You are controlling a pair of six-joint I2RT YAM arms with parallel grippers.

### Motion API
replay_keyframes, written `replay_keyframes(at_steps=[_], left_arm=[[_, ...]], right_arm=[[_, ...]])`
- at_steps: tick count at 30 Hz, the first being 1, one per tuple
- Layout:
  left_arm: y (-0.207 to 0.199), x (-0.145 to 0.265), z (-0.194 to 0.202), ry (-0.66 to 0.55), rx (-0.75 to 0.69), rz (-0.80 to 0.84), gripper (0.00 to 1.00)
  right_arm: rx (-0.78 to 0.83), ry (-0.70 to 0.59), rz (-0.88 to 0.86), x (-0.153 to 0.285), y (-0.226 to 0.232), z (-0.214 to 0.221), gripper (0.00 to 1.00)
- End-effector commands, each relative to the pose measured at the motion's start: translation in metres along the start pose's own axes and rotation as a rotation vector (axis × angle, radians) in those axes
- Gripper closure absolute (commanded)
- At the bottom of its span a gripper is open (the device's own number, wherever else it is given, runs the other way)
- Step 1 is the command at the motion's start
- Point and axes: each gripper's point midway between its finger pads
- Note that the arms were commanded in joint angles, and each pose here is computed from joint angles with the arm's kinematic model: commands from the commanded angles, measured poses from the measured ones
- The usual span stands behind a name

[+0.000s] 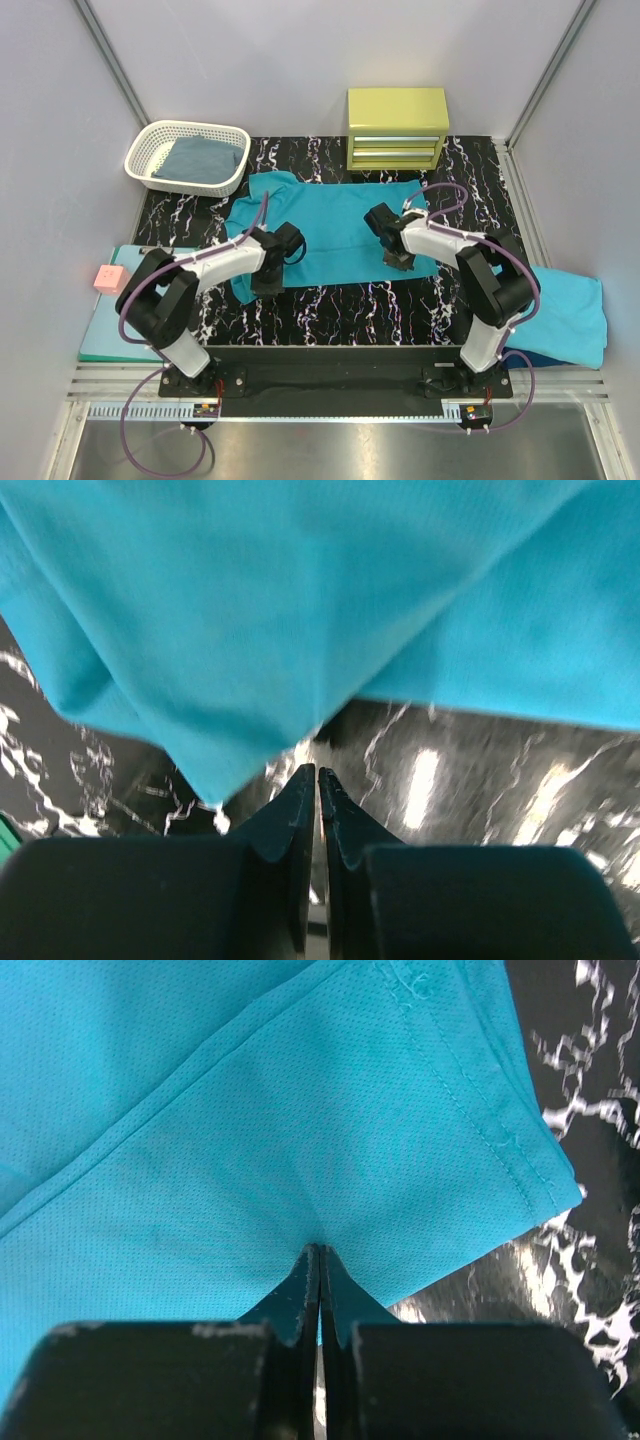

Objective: Fold and stack the t-shirts
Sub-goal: Fold the tshirt

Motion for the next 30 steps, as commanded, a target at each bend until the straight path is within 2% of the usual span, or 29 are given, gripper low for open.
replay_keyframes(at_steps=[1,12,16,19,20,22,26,30], left_arm=[[0.004,0.017,0.017,0.023,0.01,0.044,0.9],[0.008,0.025,0.067,0.072,-0.005,0.072,0.91],[0.003,0.038,0.072,0.037,-0.01,0.105,0.92],[0.002,0.058,0.041,-0.121,0.023,0.128,0.86],[0.003,0.064,0.031,-0.163,0.029,0.132,0.77],[0.001,0.079,0.003,-0.236,0.074,0.144,0.68],[-0.003,0.073,-0.045,-0.225,0.091,0.119,0.67],[-0.002,0.056,-0.07,-0.22,0.095,0.096,0.7]], right_arm=[[0.014,0.143,-0.032,0.007,-0.002,0.051,1.0],[0.009,0.176,-0.046,0.032,-0.016,0.089,1.0],[-0.003,0.165,-0.048,0.038,-0.021,0.091,1.0],[-0.011,0.11,-0.07,0.046,-0.018,0.074,1.0],[-0.008,0.086,-0.071,0.049,-0.016,0.067,1.0],[0.003,0.061,-0.068,0.054,-0.012,0.054,1.0],[0.01,0.048,-0.068,0.061,-0.004,0.038,0.98],[0.008,0.038,-0.085,0.065,0.0,0.033,0.95]])
Point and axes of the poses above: each gripper's point midway between its finger pads, its own x axis back along the fingers, its own y axis along the line the jaws close on, z = x × y, and after that the axes turned 9 degrees about x, right-handed
